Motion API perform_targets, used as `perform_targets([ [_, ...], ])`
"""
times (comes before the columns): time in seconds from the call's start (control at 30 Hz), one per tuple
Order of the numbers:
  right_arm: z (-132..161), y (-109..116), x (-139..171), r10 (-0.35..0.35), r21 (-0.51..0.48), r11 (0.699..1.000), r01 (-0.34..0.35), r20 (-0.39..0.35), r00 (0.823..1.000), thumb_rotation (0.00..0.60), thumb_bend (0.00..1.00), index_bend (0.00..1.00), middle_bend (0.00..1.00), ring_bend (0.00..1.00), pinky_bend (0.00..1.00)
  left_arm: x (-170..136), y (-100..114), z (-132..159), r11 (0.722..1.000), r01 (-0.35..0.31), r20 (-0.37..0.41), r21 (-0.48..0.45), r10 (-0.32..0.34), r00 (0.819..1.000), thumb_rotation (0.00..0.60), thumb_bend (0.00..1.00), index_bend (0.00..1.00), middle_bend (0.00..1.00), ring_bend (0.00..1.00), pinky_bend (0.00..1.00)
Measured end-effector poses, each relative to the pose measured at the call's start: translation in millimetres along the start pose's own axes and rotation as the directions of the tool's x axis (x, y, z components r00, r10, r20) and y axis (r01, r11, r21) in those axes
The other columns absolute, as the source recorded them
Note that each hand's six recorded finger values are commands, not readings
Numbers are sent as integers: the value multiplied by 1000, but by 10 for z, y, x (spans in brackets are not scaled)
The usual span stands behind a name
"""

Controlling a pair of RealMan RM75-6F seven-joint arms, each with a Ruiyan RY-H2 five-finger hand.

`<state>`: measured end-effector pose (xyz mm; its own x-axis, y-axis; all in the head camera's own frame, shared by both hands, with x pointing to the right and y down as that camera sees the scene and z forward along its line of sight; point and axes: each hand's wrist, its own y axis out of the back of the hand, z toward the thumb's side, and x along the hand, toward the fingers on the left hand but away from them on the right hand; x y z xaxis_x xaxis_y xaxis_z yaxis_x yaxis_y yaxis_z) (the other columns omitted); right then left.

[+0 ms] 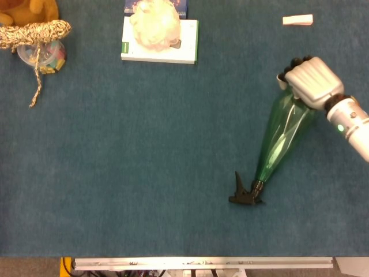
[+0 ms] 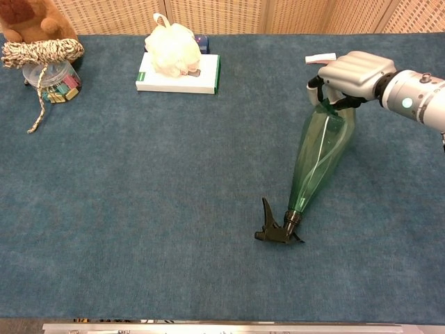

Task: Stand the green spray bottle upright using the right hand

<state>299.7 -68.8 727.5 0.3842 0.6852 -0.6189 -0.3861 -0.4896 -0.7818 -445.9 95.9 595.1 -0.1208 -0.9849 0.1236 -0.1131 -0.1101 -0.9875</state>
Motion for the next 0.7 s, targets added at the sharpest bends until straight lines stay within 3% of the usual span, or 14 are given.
perform_targets([
  [0.5, -141, -31, 397, 51, -18, 999, -50, 29, 998, 600, 1000, 448, 448, 278, 306, 7, -35, 11, 1000, 11, 2, 10, -11, 1000, 600, 28, 397, 315, 194, 377],
  [0.7, -227, 36, 500, 11, 7, 1000, -11, 64, 998, 600, 1000, 448, 443, 286, 306, 6, -42, 20, 1000, 12, 5, 12, -12, 1000, 600, 28, 397, 315, 194, 377],
])
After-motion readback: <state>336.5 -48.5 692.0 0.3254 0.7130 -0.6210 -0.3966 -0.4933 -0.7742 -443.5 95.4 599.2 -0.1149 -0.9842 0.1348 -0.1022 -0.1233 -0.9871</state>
